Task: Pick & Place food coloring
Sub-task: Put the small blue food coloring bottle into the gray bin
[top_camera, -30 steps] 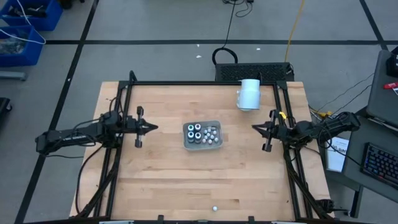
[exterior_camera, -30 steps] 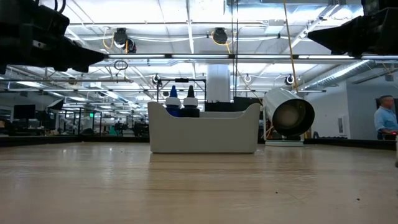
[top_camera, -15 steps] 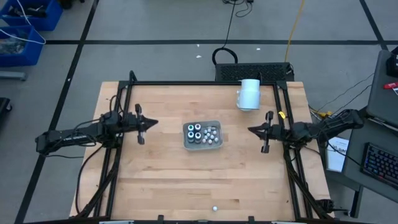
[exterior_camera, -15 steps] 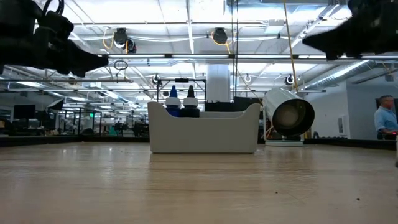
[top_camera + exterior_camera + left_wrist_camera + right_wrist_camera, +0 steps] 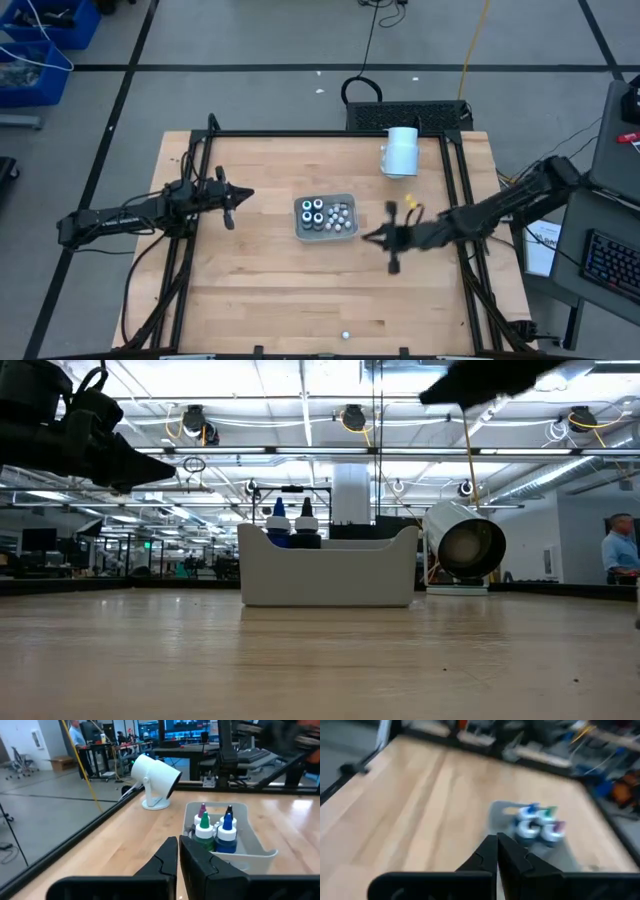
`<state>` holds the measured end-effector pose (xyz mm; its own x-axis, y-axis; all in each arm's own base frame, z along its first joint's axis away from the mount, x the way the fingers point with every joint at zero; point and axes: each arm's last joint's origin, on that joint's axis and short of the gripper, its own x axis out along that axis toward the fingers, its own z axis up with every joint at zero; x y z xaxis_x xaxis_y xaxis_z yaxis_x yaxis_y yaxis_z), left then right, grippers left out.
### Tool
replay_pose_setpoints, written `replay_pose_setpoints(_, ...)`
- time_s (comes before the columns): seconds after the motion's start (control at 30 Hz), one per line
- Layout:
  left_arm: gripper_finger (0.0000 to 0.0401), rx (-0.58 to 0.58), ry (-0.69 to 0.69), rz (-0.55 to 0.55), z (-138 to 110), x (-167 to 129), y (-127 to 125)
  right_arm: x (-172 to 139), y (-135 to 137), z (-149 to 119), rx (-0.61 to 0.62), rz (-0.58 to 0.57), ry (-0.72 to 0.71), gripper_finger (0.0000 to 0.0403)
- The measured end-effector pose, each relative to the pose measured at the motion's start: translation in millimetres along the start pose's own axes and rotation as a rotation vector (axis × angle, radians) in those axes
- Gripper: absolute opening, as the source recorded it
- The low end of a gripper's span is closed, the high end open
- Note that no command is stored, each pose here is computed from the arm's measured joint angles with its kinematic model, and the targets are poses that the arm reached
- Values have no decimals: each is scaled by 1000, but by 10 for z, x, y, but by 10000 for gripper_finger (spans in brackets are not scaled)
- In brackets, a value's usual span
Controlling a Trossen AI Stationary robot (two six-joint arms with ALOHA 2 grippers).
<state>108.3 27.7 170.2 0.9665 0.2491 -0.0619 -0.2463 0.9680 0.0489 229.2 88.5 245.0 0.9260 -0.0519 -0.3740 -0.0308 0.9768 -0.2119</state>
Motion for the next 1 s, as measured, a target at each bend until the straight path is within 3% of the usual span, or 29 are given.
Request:
replay_pose_setpoints(0.3,4,-64,-20,-4,22,0,-2,483,664,691,-30,72,357,0)
replay_pose_setpoints(0.53,30,-66,-29,-4,31,-1,-2,709,1061,970,-56,148,416,0)
replay_pose_setpoints(0.73,41,-54,-39,-3,41,-1,-1,793,1333,946,-50,248,461,18)
replay_pose_setpoints(1.0,42,-54,-45,-5,47,-1,-2,883,1593,706,-43,268,544,133)
